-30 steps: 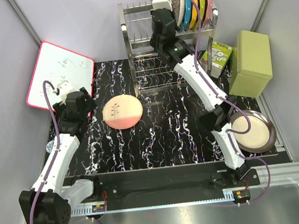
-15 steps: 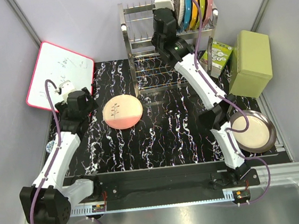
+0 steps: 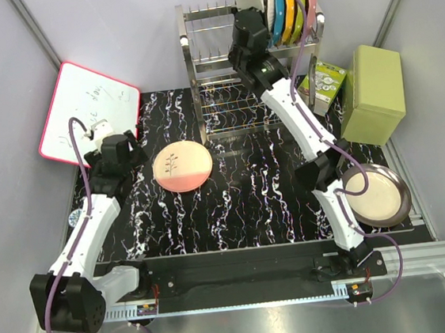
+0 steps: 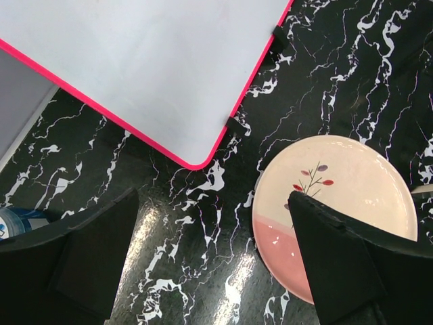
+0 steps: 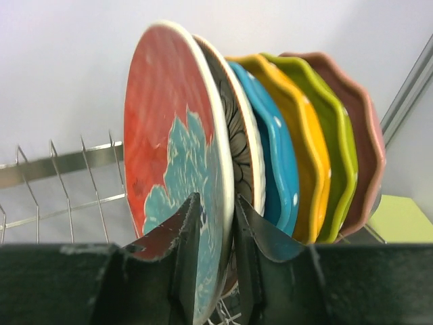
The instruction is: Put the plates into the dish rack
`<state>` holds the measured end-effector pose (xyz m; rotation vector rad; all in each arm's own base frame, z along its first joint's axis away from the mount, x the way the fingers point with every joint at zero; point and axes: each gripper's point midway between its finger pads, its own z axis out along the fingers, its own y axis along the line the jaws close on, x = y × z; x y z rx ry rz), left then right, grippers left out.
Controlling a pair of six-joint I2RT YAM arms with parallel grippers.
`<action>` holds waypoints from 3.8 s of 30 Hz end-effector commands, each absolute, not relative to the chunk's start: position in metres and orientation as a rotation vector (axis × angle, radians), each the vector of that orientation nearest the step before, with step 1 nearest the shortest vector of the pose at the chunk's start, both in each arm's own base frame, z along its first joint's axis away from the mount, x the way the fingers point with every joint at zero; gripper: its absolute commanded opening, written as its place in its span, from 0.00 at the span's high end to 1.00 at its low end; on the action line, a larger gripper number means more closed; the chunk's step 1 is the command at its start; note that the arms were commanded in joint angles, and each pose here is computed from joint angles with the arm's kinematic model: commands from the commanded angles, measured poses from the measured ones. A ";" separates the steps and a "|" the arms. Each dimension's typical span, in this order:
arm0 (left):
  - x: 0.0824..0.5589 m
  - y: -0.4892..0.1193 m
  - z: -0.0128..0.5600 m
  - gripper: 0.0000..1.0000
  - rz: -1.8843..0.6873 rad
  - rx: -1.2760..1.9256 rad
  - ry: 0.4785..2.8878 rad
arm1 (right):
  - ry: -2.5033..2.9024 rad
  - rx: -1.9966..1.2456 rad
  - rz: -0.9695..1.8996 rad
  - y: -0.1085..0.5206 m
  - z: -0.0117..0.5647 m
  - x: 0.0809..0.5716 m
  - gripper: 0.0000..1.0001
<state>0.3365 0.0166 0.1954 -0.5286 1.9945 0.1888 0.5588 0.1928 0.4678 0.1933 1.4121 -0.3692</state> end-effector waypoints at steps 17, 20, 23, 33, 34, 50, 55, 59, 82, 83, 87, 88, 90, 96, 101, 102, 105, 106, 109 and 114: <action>0.408 -0.028 0.194 0.01 0.110 0.114 2.136 | 1.364 0.238 -0.263 0.164 0.549 0.438 0.60; 0.428 -0.038 0.186 0.01 0.075 0.188 2.188 | 1.474 0.132 -0.217 0.167 0.520 0.418 0.57; 0.432 -0.048 0.142 0.15 0.021 0.264 2.362 | 1.666 -0.091 -0.063 0.185 0.459 0.389 0.26; 0.460 -0.064 0.071 1.00 -0.058 0.306 2.560 | 1.953 -0.373 0.164 0.188 0.321 0.309 0.00; 0.469 -0.066 0.077 1.00 -0.064 0.305 2.548 | 1.962 -0.390 0.175 0.189 0.315 0.305 0.00; 0.508 -0.083 0.036 1.00 0.005 0.376 2.600 | 2.033 -0.420 0.216 0.187 0.275 0.287 0.00; 0.492 -0.084 0.025 1.00 -0.017 0.371 2.642 | 2.048 -0.344 0.171 0.179 0.267 0.292 0.00; 0.483 -0.082 0.024 1.00 -0.012 0.392 2.657 | 2.080 -0.378 0.239 0.189 0.257 0.284 0.00; 0.341 -0.127 0.005 1.00 -0.236 0.551 2.880 | 2.141 -0.372 0.311 0.182 0.239 0.273 0.00; 0.337 -0.131 0.005 1.00 -0.258 0.556 2.884 | 2.160 -0.359 0.319 0.180 0.237 0.271 0.00; 0.319 -0.144 0.010 1.00 -0.311 0.474 2.880 | 2.215 -0.247 0.379 0.162 0.234 0.273 0.00; 0.321 -0.146 0.029 1.00 -0.328 0.412 2.825 | 2.230 -0.232 0.388 0.160 0.233 0.272 0.00; 0.316 -0.141 0.041 0.96 -0.365 0.314 2.787 | 2.235 -0.224 0.386 0.157 0.232 0.272 0.00; 0.289 -0.099 0.068 0.35 -0.526 -0.284 2.739 | 2.309 -0.240 0.602 0.189 0.220 0.260 0.00; 0.264 -0.110 0.056 0.35 -0.754 -0.536 2.760 | 2.395 -0.265 0.770 0.214 0.201 0.252 0.01; 0.262 -0.112 0.055 0.35 -0.769 -0.547 2.752 | 2.428 -0.266 0.791 0.216 0.193 0.250 0.00; 0.249 -0.122 0.046 0.36 -0.864 -0.595 2.747 | 2.534 -0.180 0.898 0.217 0.165 0.247 0.00; 0.247 -0.124 0.045 0.37 -0.883 -0.623 2.743 | 2.581 -0.118 0.927 0.218 0.152 0.250 0.00; 0.239 -0.129 0.038 0.39 -0.930 -0.653 2.735 | 2.653 0.057 1.089 0.216 0.125 0.257 0.03; 0.236 -0.145 0.030 0.41 -1.001 -0.621 2.734 | 2.680 0.211 1.350 0.237 0.093 0.259 0.09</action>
